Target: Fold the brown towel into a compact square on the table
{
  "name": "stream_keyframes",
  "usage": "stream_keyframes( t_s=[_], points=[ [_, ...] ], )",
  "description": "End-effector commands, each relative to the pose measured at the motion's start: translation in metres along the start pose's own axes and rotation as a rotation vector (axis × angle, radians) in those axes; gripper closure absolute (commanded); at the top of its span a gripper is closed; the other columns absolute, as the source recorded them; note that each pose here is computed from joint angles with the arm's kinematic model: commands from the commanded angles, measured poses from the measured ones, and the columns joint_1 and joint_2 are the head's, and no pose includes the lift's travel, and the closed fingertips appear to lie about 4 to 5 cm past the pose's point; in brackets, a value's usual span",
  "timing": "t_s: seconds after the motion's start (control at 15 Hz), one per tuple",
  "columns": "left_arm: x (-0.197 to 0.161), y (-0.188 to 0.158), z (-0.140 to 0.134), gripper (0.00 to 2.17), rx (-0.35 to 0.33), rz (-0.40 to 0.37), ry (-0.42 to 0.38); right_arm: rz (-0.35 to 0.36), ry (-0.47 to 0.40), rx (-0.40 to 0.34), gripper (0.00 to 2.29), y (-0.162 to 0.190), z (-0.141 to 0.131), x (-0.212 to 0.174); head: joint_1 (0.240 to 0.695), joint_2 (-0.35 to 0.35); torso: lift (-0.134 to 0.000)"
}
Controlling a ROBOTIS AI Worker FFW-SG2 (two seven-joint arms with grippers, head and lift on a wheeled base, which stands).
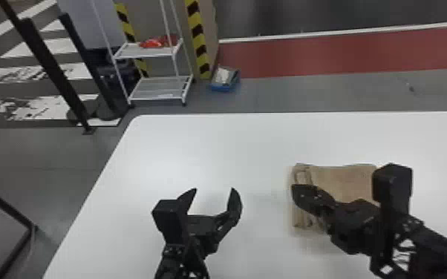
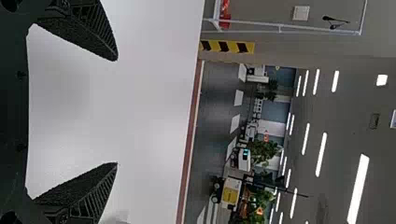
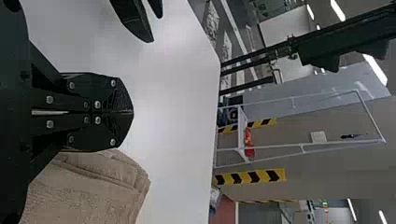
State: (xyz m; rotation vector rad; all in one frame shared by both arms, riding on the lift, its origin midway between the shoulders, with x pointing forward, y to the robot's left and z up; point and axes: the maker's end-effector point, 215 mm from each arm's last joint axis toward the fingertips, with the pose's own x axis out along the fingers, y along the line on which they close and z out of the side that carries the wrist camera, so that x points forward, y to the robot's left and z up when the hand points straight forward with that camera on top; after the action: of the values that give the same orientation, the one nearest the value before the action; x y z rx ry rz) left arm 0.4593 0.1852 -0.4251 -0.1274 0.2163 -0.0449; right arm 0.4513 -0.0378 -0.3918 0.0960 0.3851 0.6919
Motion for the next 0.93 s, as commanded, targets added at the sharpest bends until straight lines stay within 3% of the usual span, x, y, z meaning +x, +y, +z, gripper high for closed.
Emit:
stream_keyframes(
  t_s=[0.0, 0.33, 0.6, 0.87],
  points=[
    [0.0, 0.0, 0.001, 0.07, 0.001, 0.0, -0.001, -0.069, -0.034, -0.003, 2.04, -0.032, 0.014, -0.006, 0.695, 0.192, -0.12],
    [0.0, 0.0, 0.003, 0.08, 0.004, -0.003, -0.005, -0.191, 0.014, 0.022, 2.04, -0.094, 0.0, 0.001, 0.695, 0.105, -0.12],
    [0.001, -0.002, 0.006, 0.08, 0.004, -0.009, -0.01, -0.187, 0.093, 0.031, 2.04, -0.093, -0.028, 0.01, 0.695, 0.087, -0.12],
    [0.001, -0.001, 0.005, 0.08, 0.004, -0.009, -0.009, -0.117, 0.119, 0.018, 2.04, -0.06, -0.039, 0.021, 0.695, 0.103, -0.12]
  ],
)
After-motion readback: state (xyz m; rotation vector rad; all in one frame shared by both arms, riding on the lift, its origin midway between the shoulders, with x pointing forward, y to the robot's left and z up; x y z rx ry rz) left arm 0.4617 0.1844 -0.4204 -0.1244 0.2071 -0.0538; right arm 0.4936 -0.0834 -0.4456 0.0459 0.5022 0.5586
